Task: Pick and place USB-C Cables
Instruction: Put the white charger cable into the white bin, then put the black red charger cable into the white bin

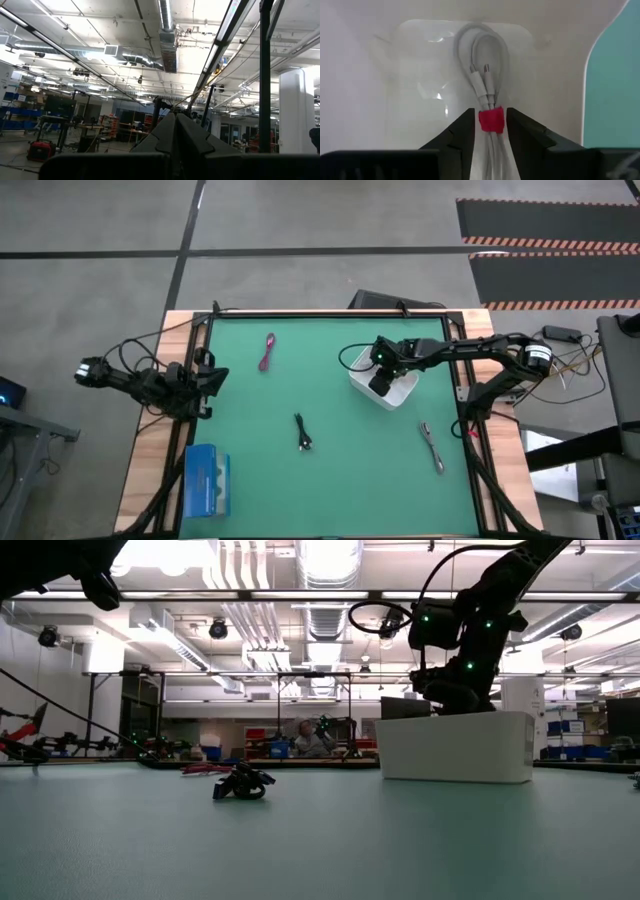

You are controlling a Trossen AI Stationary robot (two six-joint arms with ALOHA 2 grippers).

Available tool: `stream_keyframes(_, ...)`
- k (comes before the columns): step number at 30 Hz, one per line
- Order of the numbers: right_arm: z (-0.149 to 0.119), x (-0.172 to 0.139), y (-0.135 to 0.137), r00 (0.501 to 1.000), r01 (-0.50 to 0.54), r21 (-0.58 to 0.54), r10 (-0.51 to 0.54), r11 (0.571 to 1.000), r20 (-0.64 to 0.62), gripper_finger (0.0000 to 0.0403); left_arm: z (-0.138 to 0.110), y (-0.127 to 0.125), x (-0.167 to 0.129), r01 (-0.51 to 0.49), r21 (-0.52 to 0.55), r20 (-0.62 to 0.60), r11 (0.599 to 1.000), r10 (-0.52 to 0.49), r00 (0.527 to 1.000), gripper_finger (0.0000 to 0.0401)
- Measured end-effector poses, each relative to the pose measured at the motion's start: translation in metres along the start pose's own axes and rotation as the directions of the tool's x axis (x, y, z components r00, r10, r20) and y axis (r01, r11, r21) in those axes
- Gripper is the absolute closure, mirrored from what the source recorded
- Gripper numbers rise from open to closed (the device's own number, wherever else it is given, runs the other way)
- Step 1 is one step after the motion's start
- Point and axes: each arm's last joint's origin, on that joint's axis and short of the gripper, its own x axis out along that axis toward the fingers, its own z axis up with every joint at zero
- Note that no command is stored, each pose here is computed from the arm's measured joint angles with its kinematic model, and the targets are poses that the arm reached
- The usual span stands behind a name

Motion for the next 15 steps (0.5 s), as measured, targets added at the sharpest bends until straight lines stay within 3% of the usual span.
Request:
stream_keyframes(9,0.001,-0.003,0.0,1.0,-0.001,0.0,0.001,1.0,0.005,0.0279,0.0,0.0,0.0,0.0,0.0,0.001,1.0,0.0,1.0,0.04)
stream_keyframes(15,0.008,-0.023,0.005,1.0,-0.008,-0.015,0.008,1.0,0.004,0.0281,0.001,0.0,0.0,-0.001,-0.004,0.009,1.0,0.001,1.0,0.04)
